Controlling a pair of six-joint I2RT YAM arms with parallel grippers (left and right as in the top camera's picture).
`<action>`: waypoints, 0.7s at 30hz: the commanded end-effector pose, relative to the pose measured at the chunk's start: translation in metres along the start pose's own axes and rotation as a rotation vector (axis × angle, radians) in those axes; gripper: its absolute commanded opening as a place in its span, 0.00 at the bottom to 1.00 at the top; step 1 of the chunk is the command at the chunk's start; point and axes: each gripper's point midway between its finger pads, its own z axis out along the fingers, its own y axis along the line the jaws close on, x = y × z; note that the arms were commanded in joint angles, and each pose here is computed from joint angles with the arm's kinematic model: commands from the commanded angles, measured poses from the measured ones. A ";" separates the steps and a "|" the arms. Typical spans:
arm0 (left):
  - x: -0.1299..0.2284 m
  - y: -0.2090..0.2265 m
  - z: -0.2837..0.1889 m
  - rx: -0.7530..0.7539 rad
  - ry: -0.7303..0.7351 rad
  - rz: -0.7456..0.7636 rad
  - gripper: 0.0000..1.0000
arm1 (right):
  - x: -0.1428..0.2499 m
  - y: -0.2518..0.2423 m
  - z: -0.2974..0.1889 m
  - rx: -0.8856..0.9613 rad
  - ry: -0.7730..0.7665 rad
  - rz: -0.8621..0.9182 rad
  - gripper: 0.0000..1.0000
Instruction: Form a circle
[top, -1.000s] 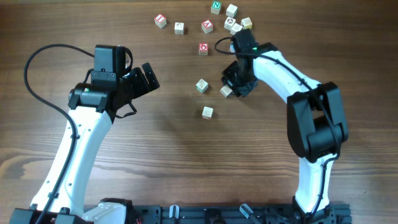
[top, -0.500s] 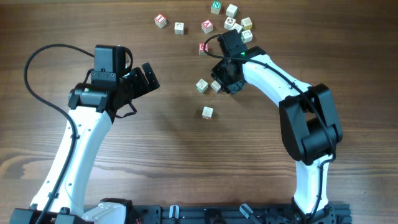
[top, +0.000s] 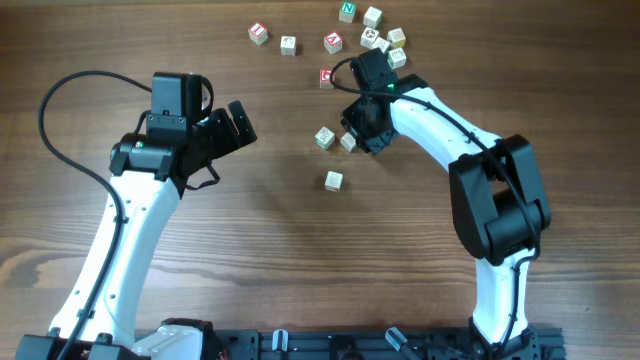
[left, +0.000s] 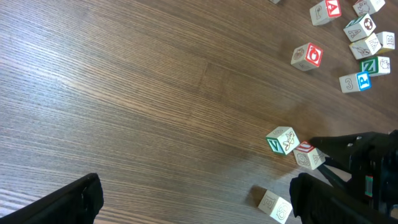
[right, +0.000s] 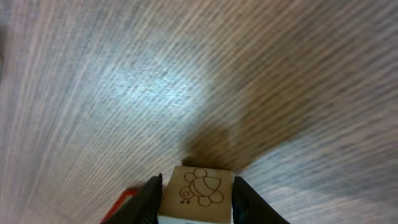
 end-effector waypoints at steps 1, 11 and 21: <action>-0.002 -0.001 0.001 0.006 0.000 -0.014 1.00 | -0.002 0.002 0.002 0.007 -0.007 0.023 0.37; -0.002 -0.001 0.001 0.006 0.000 -0.014 1.00 | 0.006 0.005 0.003 0.000 0.013 0.126 0.36; -0.002 -0.001 0.001 0.006 0.000 -0.014 1.00 | 0.003 0.009 0.003 -0.012 -0.018 0.133 0.37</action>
